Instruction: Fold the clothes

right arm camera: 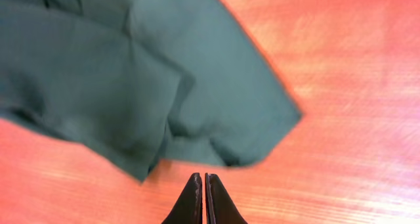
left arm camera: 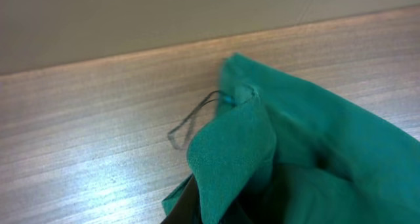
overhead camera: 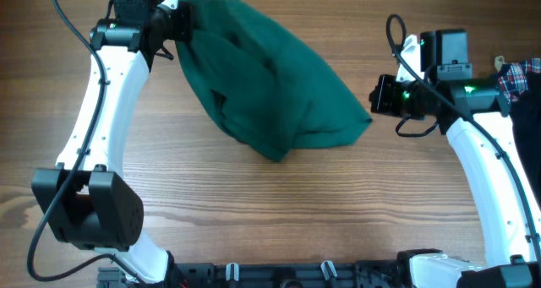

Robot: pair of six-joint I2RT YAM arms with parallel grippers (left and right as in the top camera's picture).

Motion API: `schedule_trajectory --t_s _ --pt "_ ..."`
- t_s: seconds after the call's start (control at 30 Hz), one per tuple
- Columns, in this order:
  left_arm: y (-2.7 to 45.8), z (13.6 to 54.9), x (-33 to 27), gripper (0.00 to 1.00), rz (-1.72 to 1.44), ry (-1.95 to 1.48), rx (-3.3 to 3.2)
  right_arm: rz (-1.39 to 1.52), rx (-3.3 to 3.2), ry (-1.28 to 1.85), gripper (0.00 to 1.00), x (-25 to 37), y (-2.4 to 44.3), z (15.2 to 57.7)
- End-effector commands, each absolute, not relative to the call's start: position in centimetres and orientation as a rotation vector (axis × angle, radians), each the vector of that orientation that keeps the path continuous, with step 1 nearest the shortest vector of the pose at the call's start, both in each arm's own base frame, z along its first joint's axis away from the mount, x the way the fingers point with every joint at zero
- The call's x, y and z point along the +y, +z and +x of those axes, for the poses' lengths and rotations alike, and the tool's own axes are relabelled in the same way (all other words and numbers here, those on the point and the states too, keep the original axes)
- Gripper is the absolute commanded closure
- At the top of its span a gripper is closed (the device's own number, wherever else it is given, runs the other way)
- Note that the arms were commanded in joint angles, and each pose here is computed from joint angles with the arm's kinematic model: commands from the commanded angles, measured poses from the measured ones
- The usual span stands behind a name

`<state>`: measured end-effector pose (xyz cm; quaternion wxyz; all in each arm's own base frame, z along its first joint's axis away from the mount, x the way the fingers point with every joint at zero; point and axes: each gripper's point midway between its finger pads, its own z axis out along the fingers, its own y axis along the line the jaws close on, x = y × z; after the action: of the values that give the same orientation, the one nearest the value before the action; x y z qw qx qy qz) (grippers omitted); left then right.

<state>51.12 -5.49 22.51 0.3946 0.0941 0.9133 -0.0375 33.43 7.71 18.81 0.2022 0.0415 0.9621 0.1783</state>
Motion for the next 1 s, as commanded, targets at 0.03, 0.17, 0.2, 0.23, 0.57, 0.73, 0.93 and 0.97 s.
schedule_trajectory --t_s 0.03,0.17,0.2,0.23,0.57,0.73,0.93,0.97 --pt "22.3 51.2 -6.1 0.92 0.237 -0.153 2.323 0.027 2.811 0.758 0.68 12.3 15.8 31.0" --pt "22.3 51.2 -6.1 0.92 0.238 -0.153 2.325 -0.124 2.886 0.887 0.55 16.8 12.6 29.5" --pt "22.3 51.2 -6.1 0.92 0.238 -0.153 2.325 -0.135 2.912 0.89 0.55 17.5 11.7 29.4" --pt "22.3 51.2 -6.1 0.92 0.238 -0.153 2.325 -0.132 2.938 0.894 0.55 18.1 10.8 29.4" --pt "22.1 51.0 -6.1 0.9 0.246 -0.149 2.335 0.152 3.059 1.114 0.6 22.4 5.4 30.4" --pt "22.0 50.9 -6.1 0.89 0.247 -0.149 2.34 0.237 3.078 1.092 0.59 22.2 4.7 30.4" --pt "21.9 50.9 -6.1 0.88 0.247 -0.149 2.342 0.348 3.075 1.135 0.57 22.2 2.5 29.4" --pt "21.9 50.9 -6.1 0.88 0.247 -0.149 2.342 0.366 3.068 1.158 0.58 22.3 2.4 29.3"
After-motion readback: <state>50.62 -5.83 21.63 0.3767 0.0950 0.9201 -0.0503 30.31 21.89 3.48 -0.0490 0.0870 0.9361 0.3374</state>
